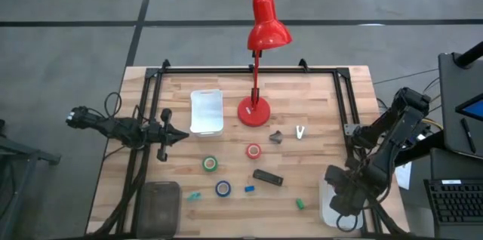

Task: Pick and place Stapler, Stapler remover, tape
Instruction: Put the pink tape into the bottom white bin

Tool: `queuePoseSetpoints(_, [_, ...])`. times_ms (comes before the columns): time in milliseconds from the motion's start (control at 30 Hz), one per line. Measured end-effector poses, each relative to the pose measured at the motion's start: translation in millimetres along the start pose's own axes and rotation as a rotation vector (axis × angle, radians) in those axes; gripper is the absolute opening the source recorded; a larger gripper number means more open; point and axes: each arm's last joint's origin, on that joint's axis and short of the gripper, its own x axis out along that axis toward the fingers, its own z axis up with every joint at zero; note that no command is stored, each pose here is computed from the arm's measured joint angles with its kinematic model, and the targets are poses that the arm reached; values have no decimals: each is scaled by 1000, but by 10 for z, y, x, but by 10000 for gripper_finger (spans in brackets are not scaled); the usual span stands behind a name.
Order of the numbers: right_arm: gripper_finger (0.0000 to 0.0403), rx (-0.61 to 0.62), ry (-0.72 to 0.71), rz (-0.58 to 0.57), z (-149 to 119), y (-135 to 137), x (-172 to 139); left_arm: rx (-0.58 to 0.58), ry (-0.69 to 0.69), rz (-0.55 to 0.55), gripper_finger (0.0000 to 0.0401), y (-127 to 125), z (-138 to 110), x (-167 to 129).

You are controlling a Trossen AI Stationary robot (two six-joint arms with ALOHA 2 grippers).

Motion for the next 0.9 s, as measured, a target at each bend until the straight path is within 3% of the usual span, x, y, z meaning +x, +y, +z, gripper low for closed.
queuePoseSetpoints(100, [45, 23, 15, -19, -22, -15, 139, 0, 0, 0, 10, 0, 0, 0])
queuePoseSetpoints(367, [45, 24, 29, 79, -17, 65, 455, 0, 0, 0, 10, 0, 0, 0])
queuePoseSetpoints(900, [45, 72, 47, 8, -16, 9, 704, 0, 0, 0, 10, 0, 0, 0])
